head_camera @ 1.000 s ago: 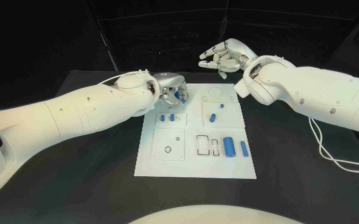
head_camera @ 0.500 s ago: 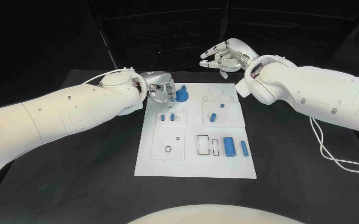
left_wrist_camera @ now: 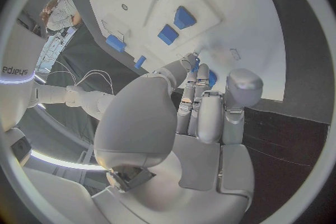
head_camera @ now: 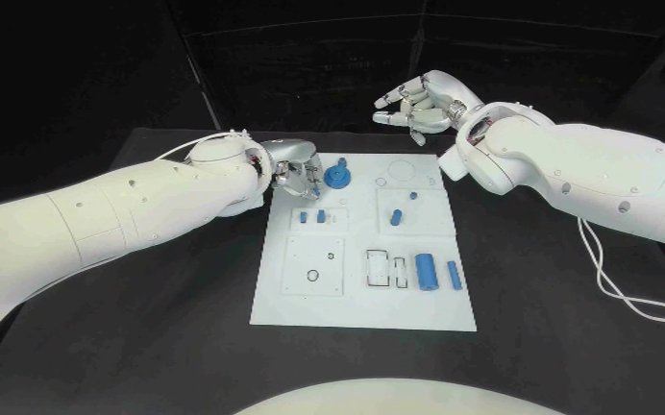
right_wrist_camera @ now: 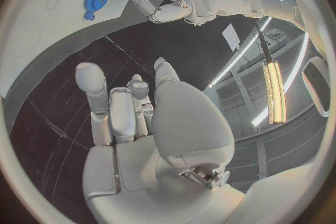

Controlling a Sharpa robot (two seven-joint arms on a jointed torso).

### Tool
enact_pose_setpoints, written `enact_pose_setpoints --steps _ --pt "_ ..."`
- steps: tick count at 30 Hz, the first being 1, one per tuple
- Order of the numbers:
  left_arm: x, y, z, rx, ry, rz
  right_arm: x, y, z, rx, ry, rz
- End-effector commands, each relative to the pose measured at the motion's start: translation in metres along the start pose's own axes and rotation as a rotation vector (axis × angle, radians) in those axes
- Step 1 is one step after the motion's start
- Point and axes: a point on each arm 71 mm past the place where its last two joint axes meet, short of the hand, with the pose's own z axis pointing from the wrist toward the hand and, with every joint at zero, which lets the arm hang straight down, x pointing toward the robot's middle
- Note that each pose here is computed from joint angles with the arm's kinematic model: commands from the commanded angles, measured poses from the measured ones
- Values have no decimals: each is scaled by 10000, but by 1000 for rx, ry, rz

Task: Assemble the parts on the task board

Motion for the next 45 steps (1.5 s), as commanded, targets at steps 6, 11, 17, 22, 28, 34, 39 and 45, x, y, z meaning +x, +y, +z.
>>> enact_pose_setpoints --steps 6,11,17,22,28,34,39,45 --pt "17 17 5 -14 29 -11 -9 16 1 -10 -4 -2" --pt "23 8 12 -12 35 -11 -10 15 1 -9 -4 -2" --pt "27 4 23 -12 39 -10 -8 16 3 -10 -4 -2" --pt "32 1 41 -15 44 -10 -3 20 6 -10 -3 -2" --pt "46 -20 56 -12 54 -10 -3 19 6 -10 -3 -2" --pt "56 -26 61 -13 59 -9 2 22 9 -12 0 -5" --pt "60 -23 60 -16 64 -9 6 23 11 -12 3 -7" --pt "71 -23 60 -23 78 -9 11 26 15 -13 5 -8"
